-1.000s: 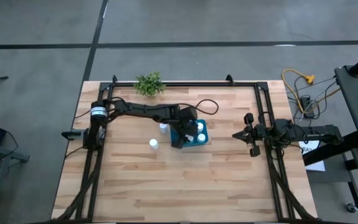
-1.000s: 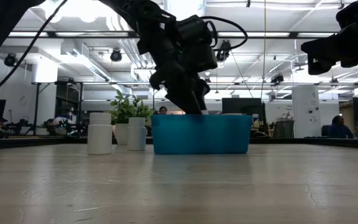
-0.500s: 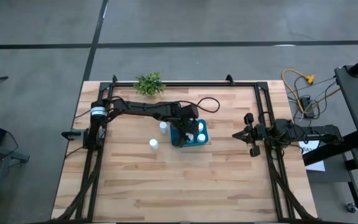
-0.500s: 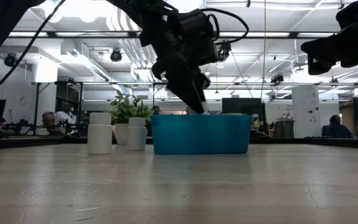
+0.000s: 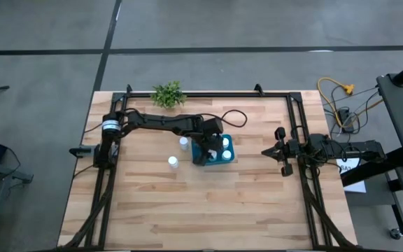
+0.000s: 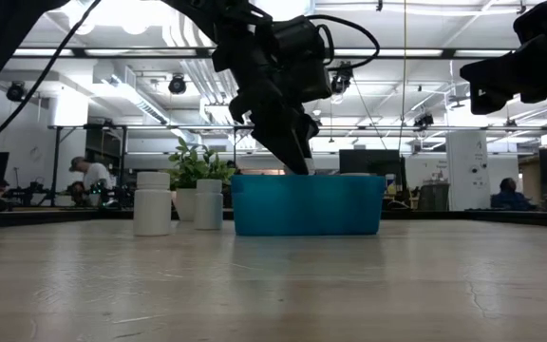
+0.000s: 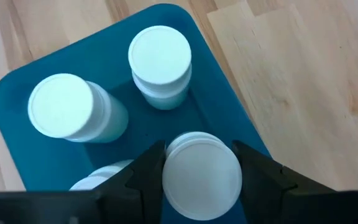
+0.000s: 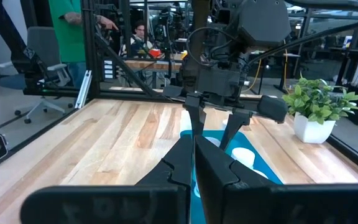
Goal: Pick and place pill bottles into a basket
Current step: Put the white medicine bottle into the blue bin
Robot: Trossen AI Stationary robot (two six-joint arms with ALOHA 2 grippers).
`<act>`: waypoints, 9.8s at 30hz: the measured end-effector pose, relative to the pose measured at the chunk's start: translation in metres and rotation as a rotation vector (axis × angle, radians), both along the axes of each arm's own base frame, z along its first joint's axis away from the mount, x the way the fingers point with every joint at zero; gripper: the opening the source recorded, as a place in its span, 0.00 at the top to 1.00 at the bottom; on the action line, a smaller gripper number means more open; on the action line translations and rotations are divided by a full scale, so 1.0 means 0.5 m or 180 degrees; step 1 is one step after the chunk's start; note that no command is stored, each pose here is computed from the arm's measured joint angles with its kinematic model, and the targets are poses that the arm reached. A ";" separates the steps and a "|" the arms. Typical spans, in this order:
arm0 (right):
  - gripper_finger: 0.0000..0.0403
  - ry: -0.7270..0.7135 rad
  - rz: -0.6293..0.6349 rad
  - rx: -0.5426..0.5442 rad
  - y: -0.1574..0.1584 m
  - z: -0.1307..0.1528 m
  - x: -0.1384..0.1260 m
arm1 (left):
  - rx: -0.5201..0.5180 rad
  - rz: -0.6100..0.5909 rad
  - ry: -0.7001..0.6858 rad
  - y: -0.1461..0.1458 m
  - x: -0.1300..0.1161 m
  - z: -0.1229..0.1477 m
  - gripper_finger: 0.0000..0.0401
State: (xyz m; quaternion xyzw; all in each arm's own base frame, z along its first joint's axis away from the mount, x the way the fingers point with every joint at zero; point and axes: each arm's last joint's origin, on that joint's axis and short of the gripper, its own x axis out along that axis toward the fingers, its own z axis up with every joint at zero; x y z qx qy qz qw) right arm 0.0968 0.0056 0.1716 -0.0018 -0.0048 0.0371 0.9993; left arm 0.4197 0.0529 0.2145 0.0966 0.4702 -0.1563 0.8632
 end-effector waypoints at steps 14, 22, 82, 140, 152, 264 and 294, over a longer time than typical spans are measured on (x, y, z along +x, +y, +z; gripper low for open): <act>0.98 -0.0001 0.0000 0.0002 0.000 0.000 0.000 | 0.0021 0.0099 -0.0050 0.003 0.006 0.014 0.65; 0.98 -0.0002 -0.0001 0.0001 0.000 0.000 0.000 | -0.0001 0.0097 0.0063 0.005 0.018 -0.027 0.65; 0.98 0.0019 0.0000 0.0000 0.000 -0.001 0.001 | -0.0072 -0.0008 0.0220 -0.014 0.036 -0.003 0.40; 0.98 0.0038 0.0003 -0.0049 0.000 -0.002 0.002 | 0.0981 0.1189 -0.0453 0.010 -0.282 0.061 0.40; 0.98 0.0039 0.0002 -0.0049 0.000 -0.002 0.002 | 0.0870 0.1215 -0.0447 0.010 -0.291 0.022 0.40; 0.98 0.0037 -0.0002 -0.0049 0.000 -0.002 0.002 | -0.0113 0.1021 0.0892 0.094 -0.210 0.015 0.40; 0.98 0.0038 0.0000 -0.0049 0.000 -0.002 0.002 | -0.0058 0.1049 0.0806 0.093 -0.213 -0.022 0.40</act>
